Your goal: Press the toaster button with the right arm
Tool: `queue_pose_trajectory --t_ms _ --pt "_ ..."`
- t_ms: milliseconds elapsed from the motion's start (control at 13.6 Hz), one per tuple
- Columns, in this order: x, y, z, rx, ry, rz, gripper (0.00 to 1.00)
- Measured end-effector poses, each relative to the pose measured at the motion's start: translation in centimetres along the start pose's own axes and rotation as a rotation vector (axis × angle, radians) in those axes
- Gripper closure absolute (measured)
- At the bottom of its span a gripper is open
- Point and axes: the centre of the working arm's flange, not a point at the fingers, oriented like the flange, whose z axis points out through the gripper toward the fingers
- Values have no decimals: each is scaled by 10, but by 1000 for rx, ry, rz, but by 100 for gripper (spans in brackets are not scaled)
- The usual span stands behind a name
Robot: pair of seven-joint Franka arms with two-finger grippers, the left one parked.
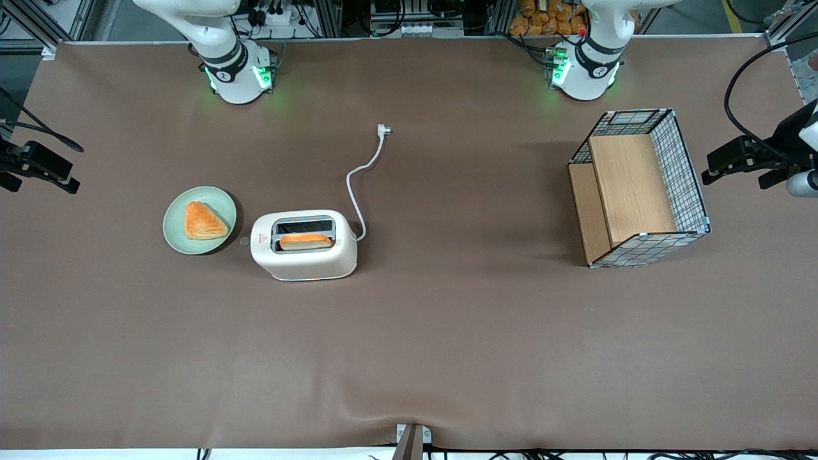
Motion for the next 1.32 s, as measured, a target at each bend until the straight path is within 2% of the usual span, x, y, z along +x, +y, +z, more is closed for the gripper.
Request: queue_pose_trajectory --t_ms 806,1099,1319 --pt "1 1 1 1 2 5 0" --pt "4 3 9 3 -16 9 0" --pt "3 2 16 12 -51 12 0"
